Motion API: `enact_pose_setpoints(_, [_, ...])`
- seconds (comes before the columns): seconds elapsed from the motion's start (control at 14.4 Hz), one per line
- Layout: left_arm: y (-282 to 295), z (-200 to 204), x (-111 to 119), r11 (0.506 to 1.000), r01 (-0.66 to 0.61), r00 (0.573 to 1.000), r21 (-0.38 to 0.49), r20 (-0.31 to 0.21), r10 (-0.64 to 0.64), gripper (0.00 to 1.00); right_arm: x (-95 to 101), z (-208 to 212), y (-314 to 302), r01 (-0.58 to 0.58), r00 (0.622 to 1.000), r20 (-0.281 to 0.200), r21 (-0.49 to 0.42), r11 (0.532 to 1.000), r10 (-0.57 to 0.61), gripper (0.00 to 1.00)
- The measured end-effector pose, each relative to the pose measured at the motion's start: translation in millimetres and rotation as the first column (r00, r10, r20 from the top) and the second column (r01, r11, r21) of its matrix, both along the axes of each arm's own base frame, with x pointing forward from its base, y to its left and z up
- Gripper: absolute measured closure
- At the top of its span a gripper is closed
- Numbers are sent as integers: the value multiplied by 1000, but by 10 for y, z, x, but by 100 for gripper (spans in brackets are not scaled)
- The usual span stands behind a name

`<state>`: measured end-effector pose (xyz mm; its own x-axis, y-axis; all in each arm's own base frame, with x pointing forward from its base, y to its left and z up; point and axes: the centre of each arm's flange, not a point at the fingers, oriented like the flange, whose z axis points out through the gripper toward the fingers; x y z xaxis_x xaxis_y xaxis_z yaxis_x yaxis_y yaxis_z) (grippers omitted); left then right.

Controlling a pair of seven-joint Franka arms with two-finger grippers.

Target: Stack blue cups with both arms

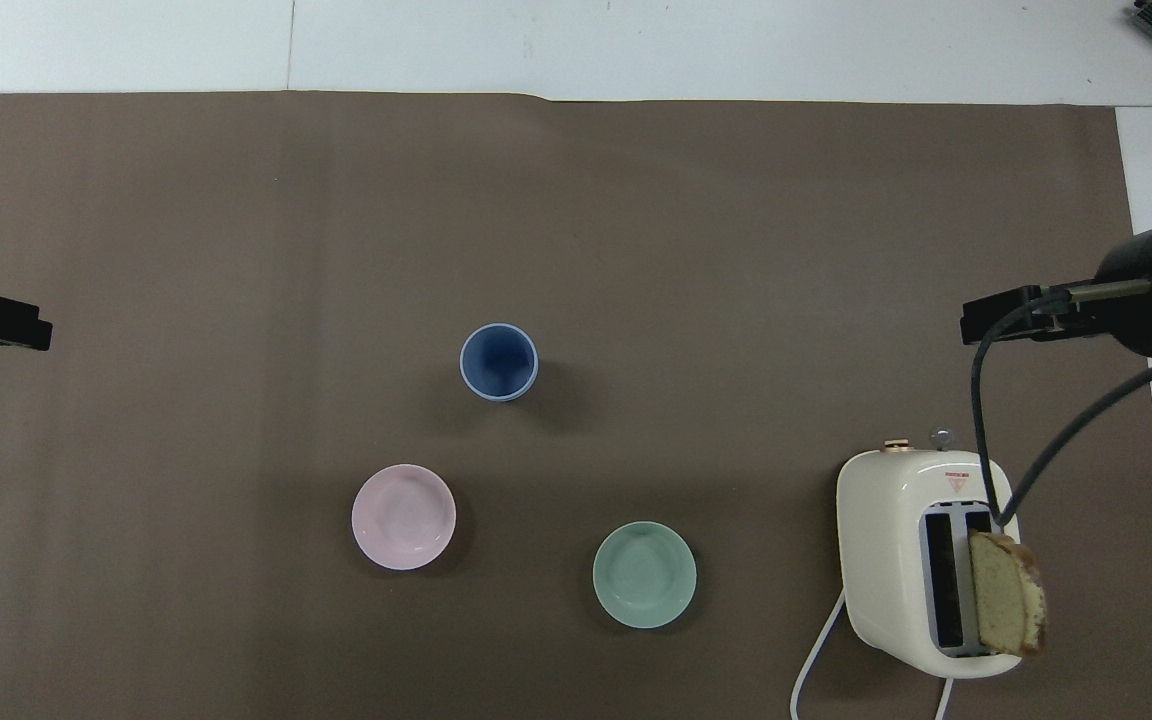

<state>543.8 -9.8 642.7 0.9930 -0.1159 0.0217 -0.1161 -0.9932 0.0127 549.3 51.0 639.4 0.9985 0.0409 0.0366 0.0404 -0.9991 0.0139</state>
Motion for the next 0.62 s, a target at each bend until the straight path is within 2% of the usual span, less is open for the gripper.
enact_pose_setpoints(0.62, [-3,7,0,1000,0,1000,0,1,0,0,34,-79,-51,39,999,-13,-11,999,-39,0])
